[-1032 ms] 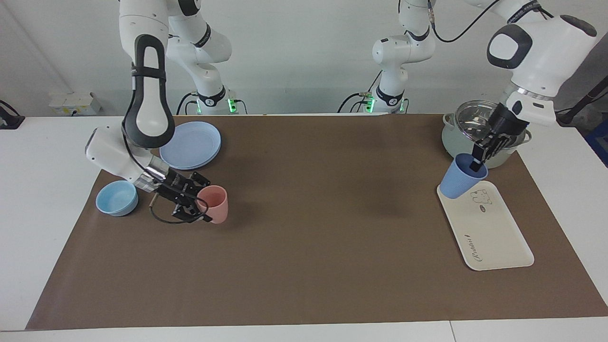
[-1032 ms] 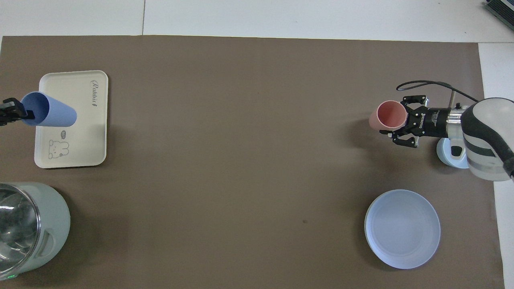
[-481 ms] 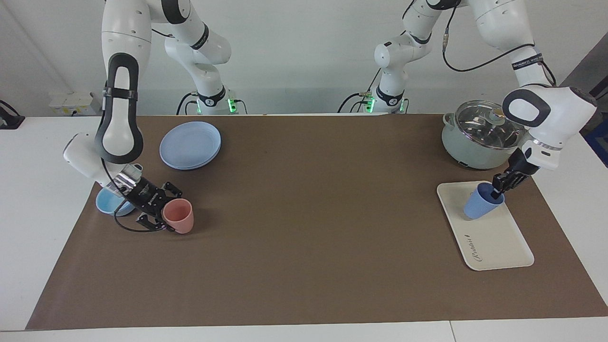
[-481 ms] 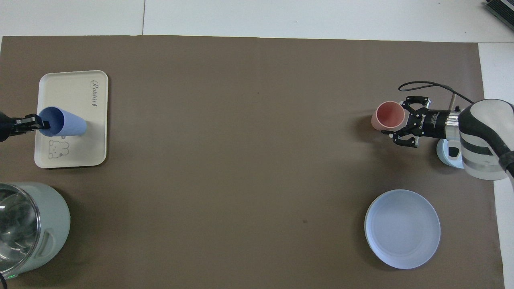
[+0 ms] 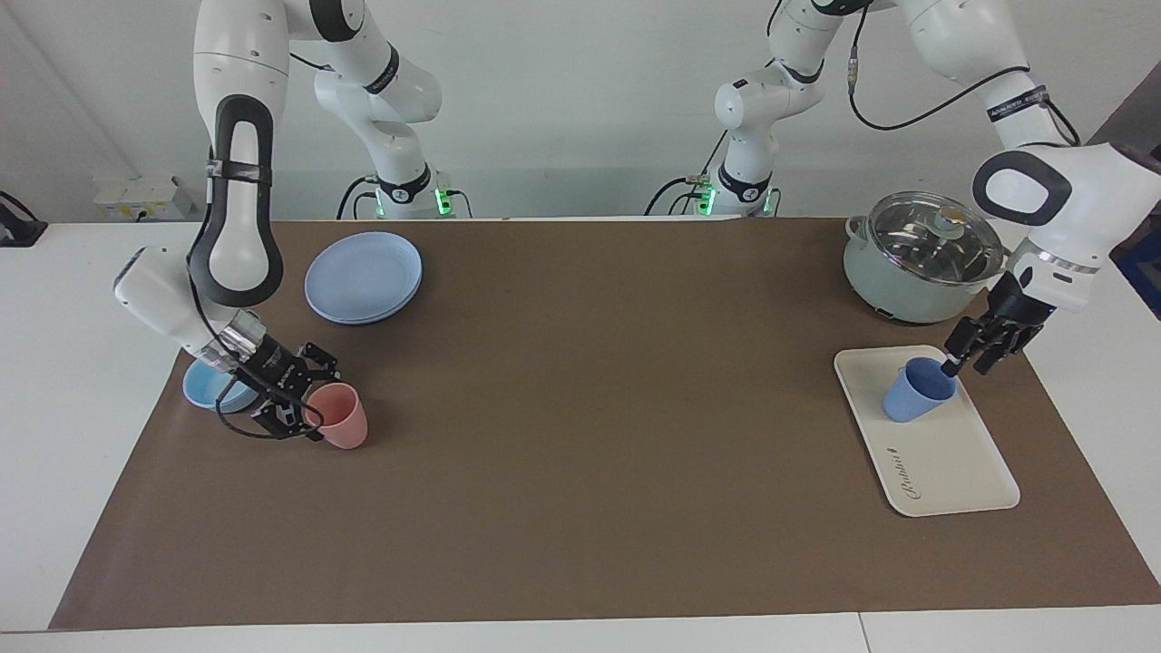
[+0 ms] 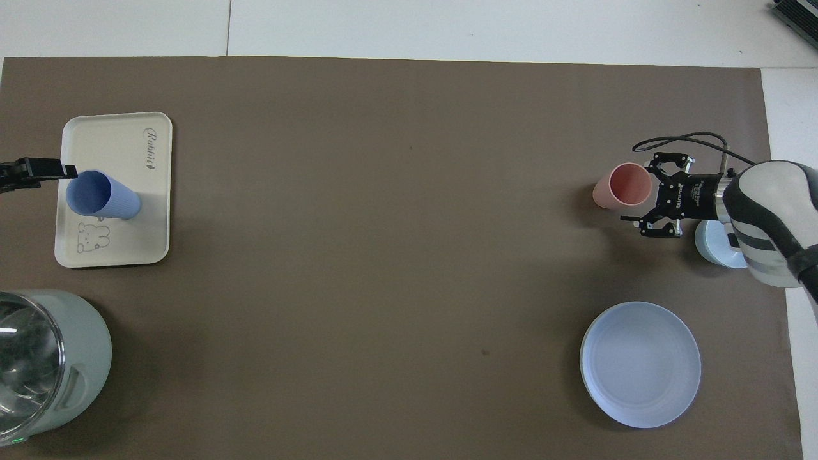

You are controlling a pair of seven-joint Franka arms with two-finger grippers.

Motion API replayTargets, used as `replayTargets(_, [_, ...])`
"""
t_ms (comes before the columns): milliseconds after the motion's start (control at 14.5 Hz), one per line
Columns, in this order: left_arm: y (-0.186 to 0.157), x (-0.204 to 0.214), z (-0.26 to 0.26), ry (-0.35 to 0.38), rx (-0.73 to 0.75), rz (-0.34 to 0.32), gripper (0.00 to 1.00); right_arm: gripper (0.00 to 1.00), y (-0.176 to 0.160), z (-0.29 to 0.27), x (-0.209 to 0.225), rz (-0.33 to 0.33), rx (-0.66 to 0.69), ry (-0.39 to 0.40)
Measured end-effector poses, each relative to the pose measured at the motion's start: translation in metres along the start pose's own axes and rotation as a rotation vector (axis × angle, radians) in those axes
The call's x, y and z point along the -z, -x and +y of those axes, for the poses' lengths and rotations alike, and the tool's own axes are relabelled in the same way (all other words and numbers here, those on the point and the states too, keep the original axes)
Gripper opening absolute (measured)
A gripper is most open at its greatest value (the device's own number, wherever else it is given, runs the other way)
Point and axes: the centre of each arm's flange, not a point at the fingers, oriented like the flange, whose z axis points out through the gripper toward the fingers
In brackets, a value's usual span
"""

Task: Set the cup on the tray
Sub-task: 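Lower the cup onto the cream tray with the left gripper, then open the left gripper and release the cup on the tray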

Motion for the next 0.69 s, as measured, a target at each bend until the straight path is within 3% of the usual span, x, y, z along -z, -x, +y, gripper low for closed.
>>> replayTargets(69, [0.0, 0.021, 0.016, -0.039, -0.062, -0.025, 0.99, 0.99, -0.003, -0.001, 0.003, 0.016, 0.073, -0.002])
replayTargets(344, [0.019, 0.06, 0.1, -0.145, -0.277, -0.151, 1.0, 1.0, -0.014, -0.008, 0.016, 0.109, 0.356, -0.057])
replayTargets(481, [0.033, 0.057, 0.141, -0.161, -0.361, -0.222, 1.0, 1.0, -0.02, -0.009, 0.022, 0.139, 0.424, -0.076])
replayTargets(688, [0.054, 0.044, 0.186, -0.154, -0.409, -0.277, 1.0, 1.0, -0.019, -0.015, 0.028, 0.191, 0.515, -0.107])
